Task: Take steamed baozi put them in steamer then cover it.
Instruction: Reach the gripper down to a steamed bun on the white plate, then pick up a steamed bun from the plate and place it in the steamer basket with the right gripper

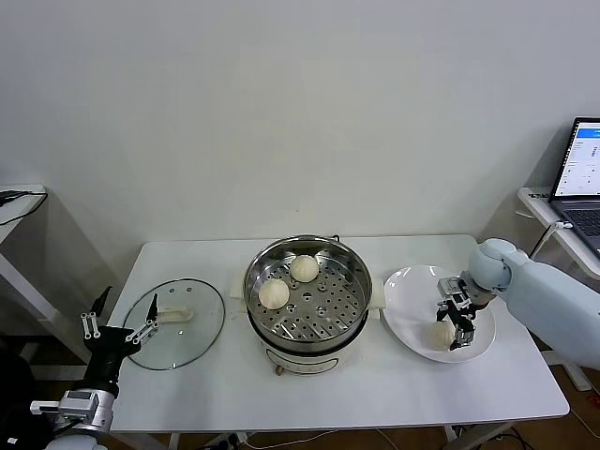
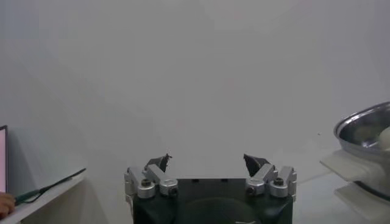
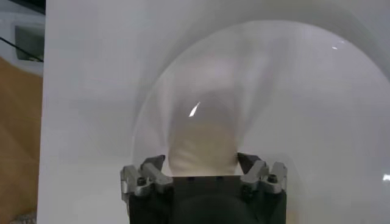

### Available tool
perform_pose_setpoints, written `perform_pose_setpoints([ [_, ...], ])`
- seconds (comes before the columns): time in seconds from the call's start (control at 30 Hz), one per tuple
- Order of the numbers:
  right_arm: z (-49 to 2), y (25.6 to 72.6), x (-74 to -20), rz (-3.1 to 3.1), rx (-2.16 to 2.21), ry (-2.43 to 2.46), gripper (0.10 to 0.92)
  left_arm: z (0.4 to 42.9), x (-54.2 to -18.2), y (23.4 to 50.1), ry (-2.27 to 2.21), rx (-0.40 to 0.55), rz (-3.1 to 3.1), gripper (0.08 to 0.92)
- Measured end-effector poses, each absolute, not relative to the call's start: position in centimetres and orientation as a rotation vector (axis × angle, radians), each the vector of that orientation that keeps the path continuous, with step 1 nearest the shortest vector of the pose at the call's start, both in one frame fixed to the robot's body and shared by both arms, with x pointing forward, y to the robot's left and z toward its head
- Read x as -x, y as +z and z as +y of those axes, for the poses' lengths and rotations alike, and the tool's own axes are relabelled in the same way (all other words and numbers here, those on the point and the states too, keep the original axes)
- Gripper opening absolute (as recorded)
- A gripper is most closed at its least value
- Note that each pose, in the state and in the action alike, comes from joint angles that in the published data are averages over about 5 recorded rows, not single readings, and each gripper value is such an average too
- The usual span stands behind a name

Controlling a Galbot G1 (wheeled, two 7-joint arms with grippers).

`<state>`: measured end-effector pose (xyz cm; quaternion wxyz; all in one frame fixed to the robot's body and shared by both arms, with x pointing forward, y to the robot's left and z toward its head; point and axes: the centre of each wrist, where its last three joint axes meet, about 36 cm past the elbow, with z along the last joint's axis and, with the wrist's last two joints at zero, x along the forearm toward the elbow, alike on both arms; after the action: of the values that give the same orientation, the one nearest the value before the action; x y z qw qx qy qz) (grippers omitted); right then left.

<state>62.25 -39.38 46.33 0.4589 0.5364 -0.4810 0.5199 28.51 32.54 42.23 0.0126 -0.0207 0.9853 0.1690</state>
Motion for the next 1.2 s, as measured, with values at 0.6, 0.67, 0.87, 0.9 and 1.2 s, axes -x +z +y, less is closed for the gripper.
perform_pose_setpoints([
  [0.6,-39.7,47.6,-62.4,-1.202,-1.324,1.275,0.679,32.4,-28.5,42.5,0.527,0.06,3.066,0.823],
  [0.67,-39.8,48.3,-62.5,-1.213,-1.325,1.272,0.679,32.4,-28.5,42.6,0.529,0.06,3.065,0.823],
  [0.87,-39.8,52.8,-63.2,-1.265,-1.328,1.292,0.679,32.2,-28.4,42.8,0.529,0.056,3.062,0.823],
  [0.9,-39.7,53.8,-63.3,-1.273,-1.331,1.301,0.679,32.2,-28.4,42.8,0.53,0.056,3.061,0.823],
  [1.2,-35.4,64.6,-64.2,-1.316,-1.42,1.476,0.679,32.1,-28.3,43.2,0.538,0.048,3.052,0.823],
])
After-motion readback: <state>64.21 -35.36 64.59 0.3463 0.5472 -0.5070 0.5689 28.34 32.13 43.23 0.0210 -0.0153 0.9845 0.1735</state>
